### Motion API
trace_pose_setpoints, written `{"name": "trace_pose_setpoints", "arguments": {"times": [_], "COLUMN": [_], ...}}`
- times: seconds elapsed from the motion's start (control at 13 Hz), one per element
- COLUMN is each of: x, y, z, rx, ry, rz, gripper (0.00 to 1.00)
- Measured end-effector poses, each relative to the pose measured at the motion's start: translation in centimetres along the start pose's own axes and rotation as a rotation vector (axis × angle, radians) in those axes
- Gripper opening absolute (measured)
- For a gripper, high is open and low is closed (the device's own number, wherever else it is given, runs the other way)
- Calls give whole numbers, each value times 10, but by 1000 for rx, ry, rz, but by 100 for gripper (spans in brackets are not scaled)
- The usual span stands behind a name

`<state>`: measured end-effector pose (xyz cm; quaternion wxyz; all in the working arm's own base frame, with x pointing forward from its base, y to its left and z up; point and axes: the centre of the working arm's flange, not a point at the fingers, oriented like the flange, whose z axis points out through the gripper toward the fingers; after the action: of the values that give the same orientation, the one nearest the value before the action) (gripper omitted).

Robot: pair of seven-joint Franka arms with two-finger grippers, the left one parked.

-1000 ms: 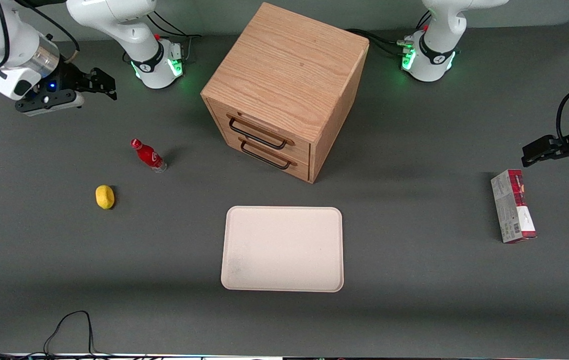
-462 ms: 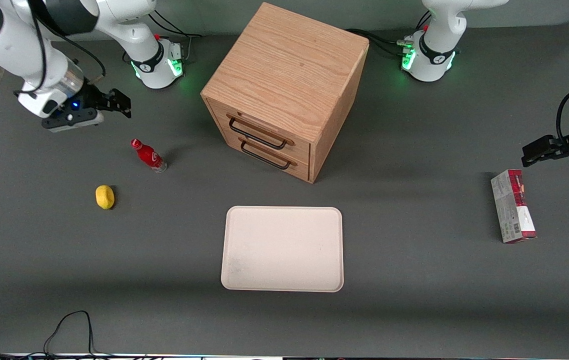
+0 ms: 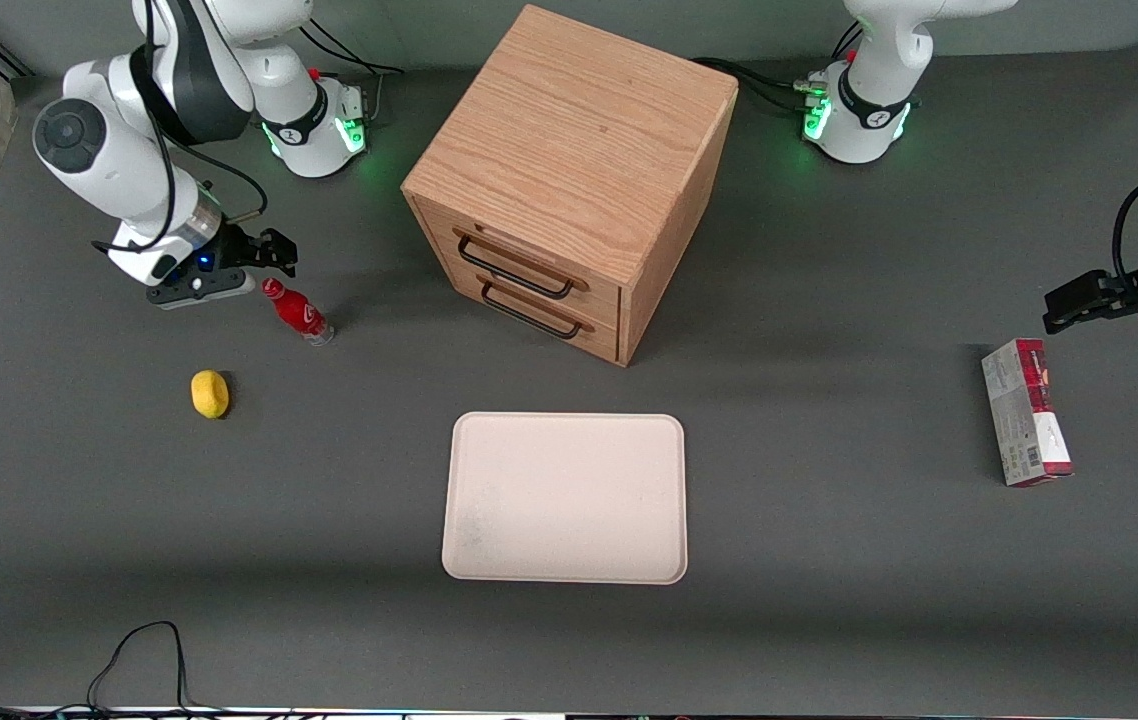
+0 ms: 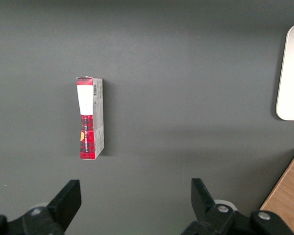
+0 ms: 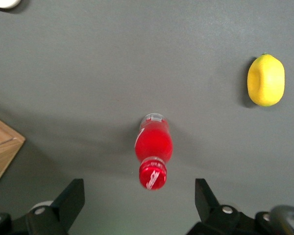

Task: Place coke bottle on tray
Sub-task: 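Move the open right gripper down over the red Coca-Cola bottle, then close the right gripper on the bottle's cap end and lift it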

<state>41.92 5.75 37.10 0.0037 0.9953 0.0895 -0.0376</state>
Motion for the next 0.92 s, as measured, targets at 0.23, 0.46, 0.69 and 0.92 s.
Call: {"name": "trace_pose_setpoints", "arguments": {"times": [0.23,0.46,0.69,0.92], "x": [1,1,-5,-6], "y": [1,1,0,0], "z": [19,33,44,46], "rx": [-9,-10,-10,-9], "ry": [5,-6,-2,-3], "rz": [-5,-6,-7,-6], "gripper": [100,100,100,96]}}
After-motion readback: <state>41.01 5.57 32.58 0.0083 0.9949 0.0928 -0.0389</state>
